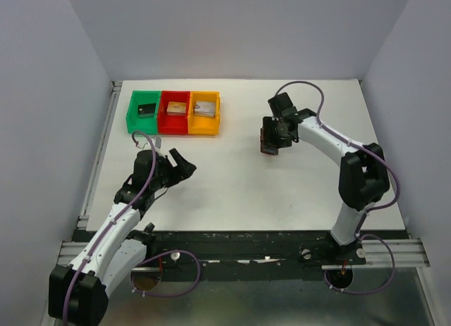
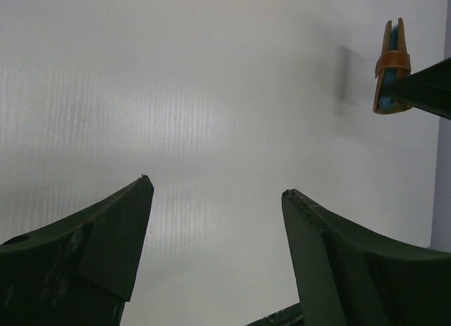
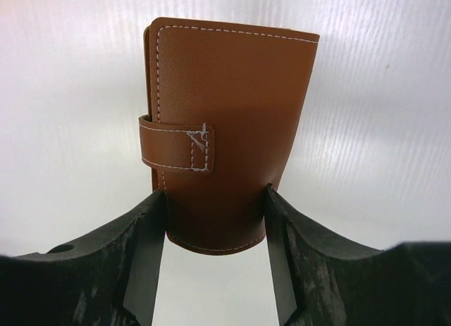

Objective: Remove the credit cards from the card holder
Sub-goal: Place the card holder at the center of the board.

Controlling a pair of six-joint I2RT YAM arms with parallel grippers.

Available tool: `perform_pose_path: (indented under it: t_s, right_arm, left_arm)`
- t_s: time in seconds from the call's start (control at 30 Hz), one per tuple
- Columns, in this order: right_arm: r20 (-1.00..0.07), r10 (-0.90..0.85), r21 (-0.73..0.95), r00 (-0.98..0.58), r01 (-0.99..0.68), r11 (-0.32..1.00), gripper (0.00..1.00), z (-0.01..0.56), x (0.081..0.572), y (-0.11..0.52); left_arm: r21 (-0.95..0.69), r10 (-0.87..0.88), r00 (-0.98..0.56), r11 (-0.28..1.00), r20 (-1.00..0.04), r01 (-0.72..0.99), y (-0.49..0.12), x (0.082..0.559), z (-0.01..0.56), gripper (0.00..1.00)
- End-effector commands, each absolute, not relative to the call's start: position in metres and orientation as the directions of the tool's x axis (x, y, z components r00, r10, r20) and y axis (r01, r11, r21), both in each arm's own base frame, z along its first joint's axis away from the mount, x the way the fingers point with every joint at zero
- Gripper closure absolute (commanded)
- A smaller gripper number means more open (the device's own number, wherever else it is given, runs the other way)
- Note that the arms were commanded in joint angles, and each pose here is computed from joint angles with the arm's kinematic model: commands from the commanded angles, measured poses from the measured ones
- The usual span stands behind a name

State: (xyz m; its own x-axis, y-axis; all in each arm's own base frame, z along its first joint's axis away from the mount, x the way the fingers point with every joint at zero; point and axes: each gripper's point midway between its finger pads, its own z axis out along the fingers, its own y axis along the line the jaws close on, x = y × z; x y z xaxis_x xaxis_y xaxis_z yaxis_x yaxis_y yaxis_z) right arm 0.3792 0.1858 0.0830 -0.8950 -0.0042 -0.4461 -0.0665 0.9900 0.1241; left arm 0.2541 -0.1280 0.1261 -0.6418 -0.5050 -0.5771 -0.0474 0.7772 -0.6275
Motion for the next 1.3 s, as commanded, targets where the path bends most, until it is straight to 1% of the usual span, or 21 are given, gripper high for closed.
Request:
perform_pose_path:
  t_s: [0.0, 0.07, 0.3, 0.4, 0.43, 0.5, 0.6, 0.63, 0.77, 0.9, 0.93, 0.97, 1.27]
  right_arm:
    - [-0.506, 0.002, 0.223, -0.863, -0.128, 0.966, 0.48, 0.104, 0.360, 0.213]
    - [-0.506, -0.021, 0.228, -0.862, -0.158, 0.961, 0.48, 0.101, 0.344, 0.222]
    - [-0.445, -0.118, 0.228, -0.888, -0.239, 0.944, 0.48, 0.066, 0.281, 0.252]
    - [-0.429, -0.153, 0.201, -0.890, -0.259, 0.945, 0.40, 0.056, 0.266, 0.259]
    - [-0.427, -0.162, 0.197, -0.890, -0.266, 0.944, 0.34, 0.056, 0.263, 0.261]
    - [-0.442, -0.169, 0.175, -0.881, -0.270, 0.947, 0.25, 0.060, 0.264, 0.260]
    - [-0.486, -0.197, 0.130, -0.851, -0.293, 0.947, 0.18, 0.076, 0.269, 0.260]
    - [-0.497, -0.210, 0.113, -0.842, -0.303, 0.946, 0.16, 0.080, 0.270, 0.261]
    - [-0.493, -0.272, 0.049, -0.827, -0.338, 0.940, 0.17, 0.078, 0.271, 0.266]
    - [-0.487, -0.323, 0.020, -0.812, -0.380, 0.925, 0.22, 0.073, 0.273, 0.277]
    - [-0.475, -0.337, 0.020, -0.813, -0.393, 0.919, 0.25, 0.071, 0.273, 0.281]
    - [-0.455, -0.351, 0.013, -0.818, -0.401, 0.916, 0.26, 0.067, 0.272, 0.283]
    - [-0.377, -0.435, -0.113, -0.818, -0.426, 0.898, 0.25, 0.038, 0.272, 0.275]
  left_arm:
    - [-0.672, -0.514, -0.656, 0.741, -0.553, -0.014, -0.141, 0.254, 0.130, 0.14]
    - [-0.673, -0.508, -0.667, 0.739, -0.545, -0.013, -0.144, 0.253, 0.127, 0.14]
    - [-0.670, -0.501, -0.671, 0.742, -0.546, -0.009, -0.148, 0.247, 0.124, 0.14]
    - [-0.674, -0.500, -0.679, 0.739, -0.538, -0.010, -0.151, 0.245, 0.122, 0.14]
    - [-0.674, -0.499, -0.682, 0.739, -0.534, -0.013, -0.151, 0.243, 0.121, 0.14]
    - [-0.672, -0.496, -0.682, 0.740, -0.537, -0.010, -0.152, 0.242, 0.120, 0.14]
    - [-0.672, -0.500, -0.681, 0.740, -0.534, -0.017, -0.151, 0.241, 0.119, 0.14]
    - [-0.673, -0.501, -0.681, 0.739, -0.534, -0.016, -0.151, 0.240, 0.119, 0.14]
    - [-0.675, -0.504, -0.684, 0.738, -0.528, -0.022, -0.152, 0.240, 0.117, 0.14]
    - [-0.671, -0.509, -0.681, 0.740, -0.526, -0.035, -0.150, 0.239, 0.115, 0.14]
    - [-0.668, -0.513, -0.678, 0.743, -0.527, -0.043, -0.148, 0.239, 0.115, 0.14]
    - [-0.666, -0.518, -0.676, 0.744, -0.524, -0.053, -0.146, 0.239, 0.114, 0.14]
    - [-0.666, -0.526, -0.671, 0.743, -0.523, -0.063, -0.143, 0.234, 0.111, 0.14]
